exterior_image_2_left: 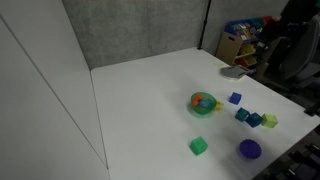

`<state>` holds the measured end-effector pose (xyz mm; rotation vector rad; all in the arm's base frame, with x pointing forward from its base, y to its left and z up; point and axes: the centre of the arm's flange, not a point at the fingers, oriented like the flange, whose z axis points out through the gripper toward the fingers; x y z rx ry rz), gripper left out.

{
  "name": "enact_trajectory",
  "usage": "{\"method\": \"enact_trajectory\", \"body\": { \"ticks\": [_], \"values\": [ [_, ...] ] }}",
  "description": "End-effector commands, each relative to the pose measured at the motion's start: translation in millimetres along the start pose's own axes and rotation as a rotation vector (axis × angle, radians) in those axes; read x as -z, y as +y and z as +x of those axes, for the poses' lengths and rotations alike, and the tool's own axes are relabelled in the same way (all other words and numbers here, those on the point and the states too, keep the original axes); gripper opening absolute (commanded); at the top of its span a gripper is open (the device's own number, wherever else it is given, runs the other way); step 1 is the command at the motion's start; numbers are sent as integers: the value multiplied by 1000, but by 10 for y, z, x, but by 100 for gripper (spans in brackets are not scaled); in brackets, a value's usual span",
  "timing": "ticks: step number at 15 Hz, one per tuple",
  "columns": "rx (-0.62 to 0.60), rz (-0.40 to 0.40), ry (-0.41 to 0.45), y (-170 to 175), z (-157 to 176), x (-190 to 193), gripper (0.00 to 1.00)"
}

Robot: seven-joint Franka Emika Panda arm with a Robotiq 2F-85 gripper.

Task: Put the orange toy in the green bowl.

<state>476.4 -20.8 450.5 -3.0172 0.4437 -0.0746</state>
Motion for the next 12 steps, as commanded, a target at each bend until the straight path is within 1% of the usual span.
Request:
{"method": "enact_trajectory", "body": {
  "ticks": [1, 4, 7, 8, 9, 12],
  "values": [
    [44, -49, 18, 157, -195, 511, 100],
    [88, -92, -15, 184, -259, 883, 100],
    [114, -102, -39, 189, -301, 1115, 100],
    [121, -108, -44, 191, -321, 1145, 100],
    [91, -89, -31, 152, -350, 1003, 100],
    [92, -91, -36, 152, -352, 999, 100]
  ]
}}
